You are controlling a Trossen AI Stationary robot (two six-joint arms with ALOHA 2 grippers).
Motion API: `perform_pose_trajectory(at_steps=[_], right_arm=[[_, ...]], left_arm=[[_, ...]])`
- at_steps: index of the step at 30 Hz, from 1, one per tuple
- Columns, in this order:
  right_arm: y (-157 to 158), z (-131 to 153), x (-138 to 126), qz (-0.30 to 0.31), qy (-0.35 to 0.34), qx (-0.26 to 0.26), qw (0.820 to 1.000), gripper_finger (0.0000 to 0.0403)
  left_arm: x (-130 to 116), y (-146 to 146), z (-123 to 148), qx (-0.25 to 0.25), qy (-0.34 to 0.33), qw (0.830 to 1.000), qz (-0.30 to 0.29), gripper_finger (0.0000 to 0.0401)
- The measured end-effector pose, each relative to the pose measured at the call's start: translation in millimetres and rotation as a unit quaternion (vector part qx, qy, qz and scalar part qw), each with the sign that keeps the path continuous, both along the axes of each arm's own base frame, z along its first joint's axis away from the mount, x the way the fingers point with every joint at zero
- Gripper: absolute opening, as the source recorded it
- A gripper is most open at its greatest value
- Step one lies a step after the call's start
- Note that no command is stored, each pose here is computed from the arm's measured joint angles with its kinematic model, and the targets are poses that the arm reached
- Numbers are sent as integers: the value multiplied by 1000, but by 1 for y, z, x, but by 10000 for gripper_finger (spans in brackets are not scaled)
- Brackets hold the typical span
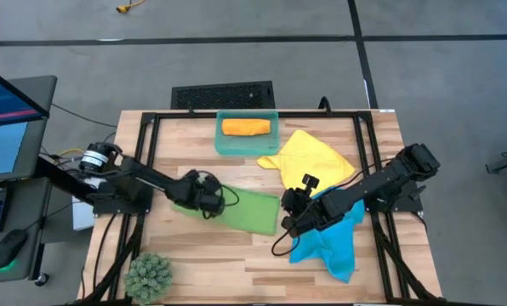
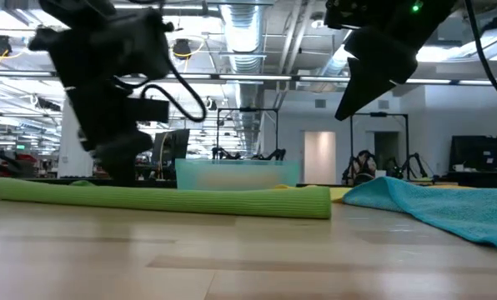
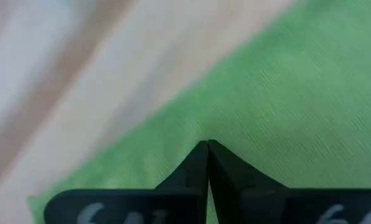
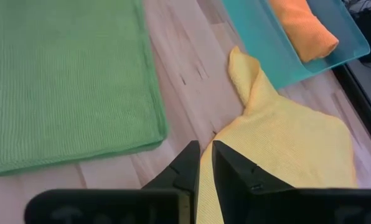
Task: Roll microfiber towels into tight, uniform cylinder then place into a basket
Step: Fold the green towel
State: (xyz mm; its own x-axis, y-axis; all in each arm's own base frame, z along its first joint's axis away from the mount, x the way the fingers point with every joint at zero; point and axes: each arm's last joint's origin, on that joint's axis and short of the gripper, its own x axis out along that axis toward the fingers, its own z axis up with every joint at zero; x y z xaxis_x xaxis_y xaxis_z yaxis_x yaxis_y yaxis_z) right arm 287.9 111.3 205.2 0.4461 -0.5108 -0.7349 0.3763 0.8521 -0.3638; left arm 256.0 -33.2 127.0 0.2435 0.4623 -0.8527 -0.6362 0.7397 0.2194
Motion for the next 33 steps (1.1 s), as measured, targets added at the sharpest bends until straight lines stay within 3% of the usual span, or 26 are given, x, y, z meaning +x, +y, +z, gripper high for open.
perform_pose_trajectory(at_steps=[5,8,13,19,23,27,33], right_arm=[[0,0,0,0,0,0,1000,65],[0,0,0,0,0,0,1000,65],[-1,-1,-2,0,12,-5,1000,65],[-2,-1,-6,-12,23,-7,1000,65],[-2,-1,-5,-11,17,-4,1000,65],[-1,-1,-5,-11,17,-3,1000,65],[-2,-1,-5,-12,18,-3,1000,65]], left_arm=[[8,20,3,69,-5,998,-11,2],[14,23,7,74,-13,997,-25,2],[31,-5,20,55,-79,991,-89,2],[47,-49,35,41,-215,963,-159,2],[53,-61,21,41,-226,957,-174,2],[58,-64,-5,20,-200,963,-178,2],[77,-73,-23,-16,-184,963,-197,2]])
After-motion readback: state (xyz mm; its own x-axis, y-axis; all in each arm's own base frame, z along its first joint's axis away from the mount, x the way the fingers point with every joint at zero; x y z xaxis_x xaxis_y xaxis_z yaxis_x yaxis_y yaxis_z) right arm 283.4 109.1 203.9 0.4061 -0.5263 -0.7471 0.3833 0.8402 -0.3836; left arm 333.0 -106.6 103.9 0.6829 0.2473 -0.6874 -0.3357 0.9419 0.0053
